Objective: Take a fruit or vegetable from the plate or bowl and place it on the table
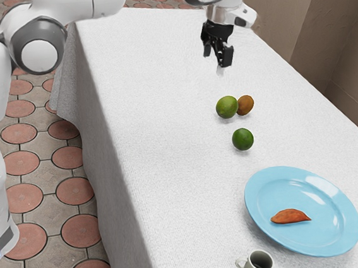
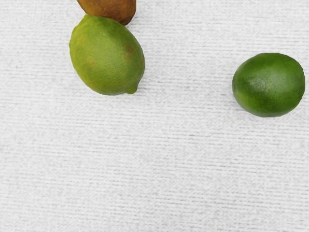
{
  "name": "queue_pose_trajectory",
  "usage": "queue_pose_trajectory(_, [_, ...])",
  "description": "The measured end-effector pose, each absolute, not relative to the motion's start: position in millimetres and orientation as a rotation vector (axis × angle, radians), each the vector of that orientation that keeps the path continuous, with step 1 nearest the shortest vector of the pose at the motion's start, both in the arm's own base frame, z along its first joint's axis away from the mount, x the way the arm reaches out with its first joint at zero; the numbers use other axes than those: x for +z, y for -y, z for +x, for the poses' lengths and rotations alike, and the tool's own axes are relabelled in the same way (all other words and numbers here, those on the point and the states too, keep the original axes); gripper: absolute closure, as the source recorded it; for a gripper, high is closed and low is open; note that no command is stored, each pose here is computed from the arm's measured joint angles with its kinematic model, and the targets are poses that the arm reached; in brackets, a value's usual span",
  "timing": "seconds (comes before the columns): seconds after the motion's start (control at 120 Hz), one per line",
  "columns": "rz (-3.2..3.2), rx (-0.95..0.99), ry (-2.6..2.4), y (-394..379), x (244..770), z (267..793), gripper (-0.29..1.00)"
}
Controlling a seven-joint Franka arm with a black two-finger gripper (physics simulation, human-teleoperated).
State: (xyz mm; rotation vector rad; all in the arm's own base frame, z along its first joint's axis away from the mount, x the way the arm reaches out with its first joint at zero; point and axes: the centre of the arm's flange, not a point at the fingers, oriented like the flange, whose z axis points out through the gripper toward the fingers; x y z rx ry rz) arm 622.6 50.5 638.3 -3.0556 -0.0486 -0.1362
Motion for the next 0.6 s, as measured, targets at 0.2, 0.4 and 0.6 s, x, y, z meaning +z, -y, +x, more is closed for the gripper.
queue_pose_trajectory(0.2, [-2.989, -0.35, -0.051, -32, 703, 612, 0.0])
queue_pose_trajectory(0.4, [-2.945, -0.322, -0.116, -22, 677, 625, 0.0])
queue_pose_trajectory(0.6, [-2.942, -0.245, -0.238, 33, 633, 634, 0.0])
